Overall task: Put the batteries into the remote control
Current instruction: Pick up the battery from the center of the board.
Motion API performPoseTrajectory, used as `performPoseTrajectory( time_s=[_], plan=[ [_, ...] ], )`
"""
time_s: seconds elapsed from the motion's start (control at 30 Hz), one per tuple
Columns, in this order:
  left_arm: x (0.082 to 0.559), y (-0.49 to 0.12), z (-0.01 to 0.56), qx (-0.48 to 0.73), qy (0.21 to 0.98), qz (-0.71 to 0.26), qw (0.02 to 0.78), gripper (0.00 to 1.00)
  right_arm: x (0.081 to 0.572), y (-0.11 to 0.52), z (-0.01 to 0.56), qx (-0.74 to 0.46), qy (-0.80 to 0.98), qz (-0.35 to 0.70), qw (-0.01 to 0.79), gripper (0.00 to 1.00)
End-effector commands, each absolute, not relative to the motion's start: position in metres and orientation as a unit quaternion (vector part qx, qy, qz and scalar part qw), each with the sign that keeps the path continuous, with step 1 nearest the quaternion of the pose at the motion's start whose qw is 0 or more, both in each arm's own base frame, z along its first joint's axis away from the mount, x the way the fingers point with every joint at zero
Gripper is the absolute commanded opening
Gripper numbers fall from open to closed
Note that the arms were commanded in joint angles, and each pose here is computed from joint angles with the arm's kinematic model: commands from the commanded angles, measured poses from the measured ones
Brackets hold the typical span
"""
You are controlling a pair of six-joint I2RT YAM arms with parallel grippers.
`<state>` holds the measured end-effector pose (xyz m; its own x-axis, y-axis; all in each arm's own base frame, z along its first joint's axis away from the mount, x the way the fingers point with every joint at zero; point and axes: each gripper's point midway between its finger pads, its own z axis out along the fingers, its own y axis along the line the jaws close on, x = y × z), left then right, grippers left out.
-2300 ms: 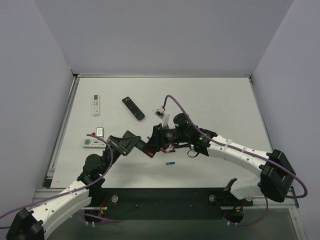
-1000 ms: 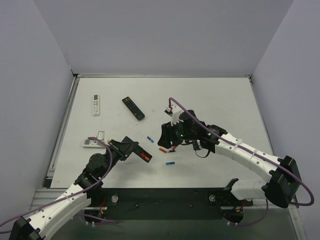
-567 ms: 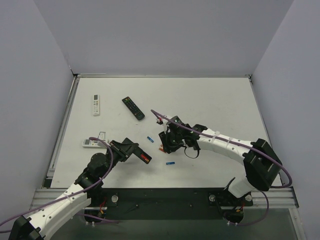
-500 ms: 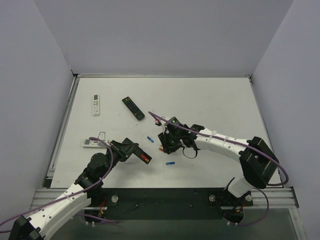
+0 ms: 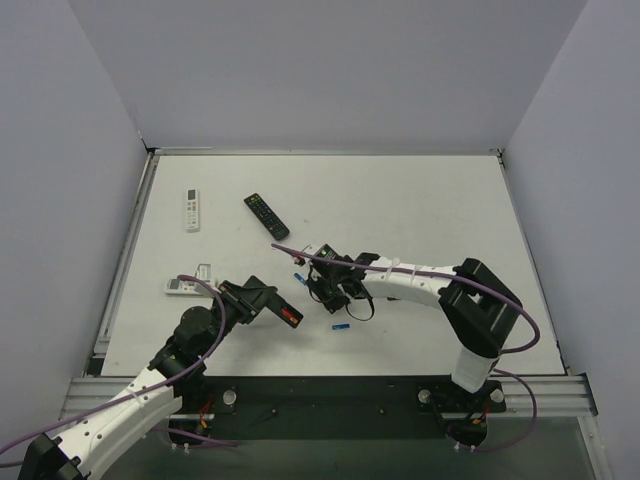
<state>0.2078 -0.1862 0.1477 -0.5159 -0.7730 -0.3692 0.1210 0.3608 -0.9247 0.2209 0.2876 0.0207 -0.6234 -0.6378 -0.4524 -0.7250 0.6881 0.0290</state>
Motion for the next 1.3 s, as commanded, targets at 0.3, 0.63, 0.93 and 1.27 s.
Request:
performPoseTrajectory(
  time_s=[0.3,0.63,0.93,1.27],
  plan=[
    [0.206,-0.185,0.137,-0.234,0.702,-0.515,0.432,0.00,0.230,0.289,0.009,-0.409,0.885,0.038,0.219,0.15],
    [0.204,-0.185,0.132,-0.229,0.702,-0.518,0.432,0.00,0.224,0.292,0.035,-0.390,0.887,0.063,0.238,0.00],
    [0.204,-0.192,0.148,-0.211,0.679,-0.547,0.441,0.00,0.190,0.297,0.146,-0.376,0.867,0.135,0.297,0.00],
    [0.202,-0.200,0.172,-0.199,0.651,-0.586,0.440,0.00,0.149,0.313,0.210,-0.385,0.854,0.220,0.274,0.00]
  ],
)
